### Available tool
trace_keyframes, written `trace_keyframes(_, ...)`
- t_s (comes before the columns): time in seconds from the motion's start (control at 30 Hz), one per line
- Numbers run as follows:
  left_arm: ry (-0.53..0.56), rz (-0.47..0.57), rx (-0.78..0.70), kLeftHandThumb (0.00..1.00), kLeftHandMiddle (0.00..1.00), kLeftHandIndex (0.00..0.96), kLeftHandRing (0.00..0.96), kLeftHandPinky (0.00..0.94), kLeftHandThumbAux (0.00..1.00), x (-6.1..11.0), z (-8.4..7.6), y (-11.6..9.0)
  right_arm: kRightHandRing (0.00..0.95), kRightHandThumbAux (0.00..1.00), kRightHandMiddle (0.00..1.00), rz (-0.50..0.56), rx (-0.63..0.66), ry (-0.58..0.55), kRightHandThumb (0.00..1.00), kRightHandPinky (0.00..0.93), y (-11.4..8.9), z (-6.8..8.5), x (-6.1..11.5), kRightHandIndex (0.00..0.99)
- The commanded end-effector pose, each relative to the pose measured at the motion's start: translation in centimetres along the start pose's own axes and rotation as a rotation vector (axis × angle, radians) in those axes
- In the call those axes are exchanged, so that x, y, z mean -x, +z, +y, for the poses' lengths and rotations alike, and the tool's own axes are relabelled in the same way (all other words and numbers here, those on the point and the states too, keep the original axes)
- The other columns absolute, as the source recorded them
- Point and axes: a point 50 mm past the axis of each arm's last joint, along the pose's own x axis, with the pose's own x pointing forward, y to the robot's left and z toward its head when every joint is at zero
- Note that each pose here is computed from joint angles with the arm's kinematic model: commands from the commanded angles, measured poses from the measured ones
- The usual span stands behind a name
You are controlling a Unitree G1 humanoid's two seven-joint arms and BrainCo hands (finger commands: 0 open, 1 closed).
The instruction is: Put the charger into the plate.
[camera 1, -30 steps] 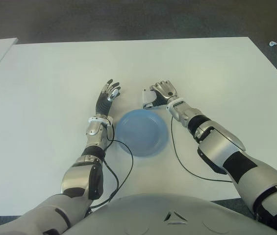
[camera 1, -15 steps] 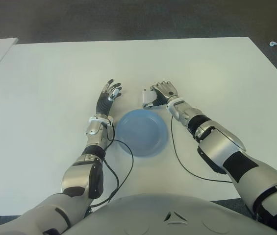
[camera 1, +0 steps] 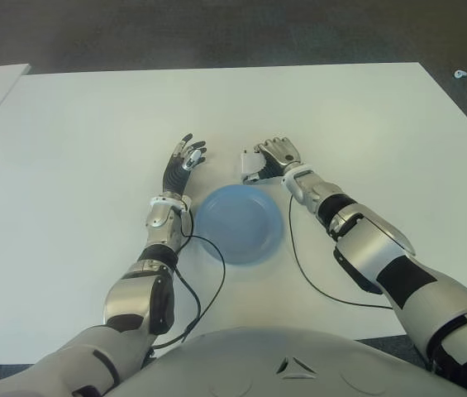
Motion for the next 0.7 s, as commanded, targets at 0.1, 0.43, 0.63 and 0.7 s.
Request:
trace_keyframes(0.1, -0.004, 0.058, 0.008, 0.017, 0.250, 0.116, 0.232, 0.217, 0.535, 0.8, -0.1, -1.2, 0.870, 0.713, 0.887, 0.026, -0.017, -0.024, 0.742, 0.862, -1.5, -0.5, 0.3, 0.438)
trace_keyframes(0.43, -0.002, 0.060, 0.008, 0.021, 0.251, 0.122, 0.232, 0.217, 0.534, 0.7, -0.1, -1.3, 0.868, 0.712, 0.890, -0.028, -0.175, -0.284, 0.746, 0.820, -1.3, -5.2, -0.9, 0.439)
trace_keyframes(0.63, -0.005, 0.067, 0.014, 0.031, 0.248, 0.118, 0.232, 0.217, 0.525, 0.6, -0.2, -1.3, 0.868, 0.711, 0.890, -0.112, -0.180, -0.407, 0.747, 0.834, -1.2, -6.3, -0.3, 0.440)
trace_keyframes(0.7, -0.004, 0.071, 0.016, 0.034, 0.247, 0.117, 0.231, 0.215, 0.523, 0.6, -0.2, -1.3, 0.871, 0.711, 0.891, -0.136, -0.174, -0.441, 0.747, 0.840, -1.2, -6.6, 0.0, 0.440)
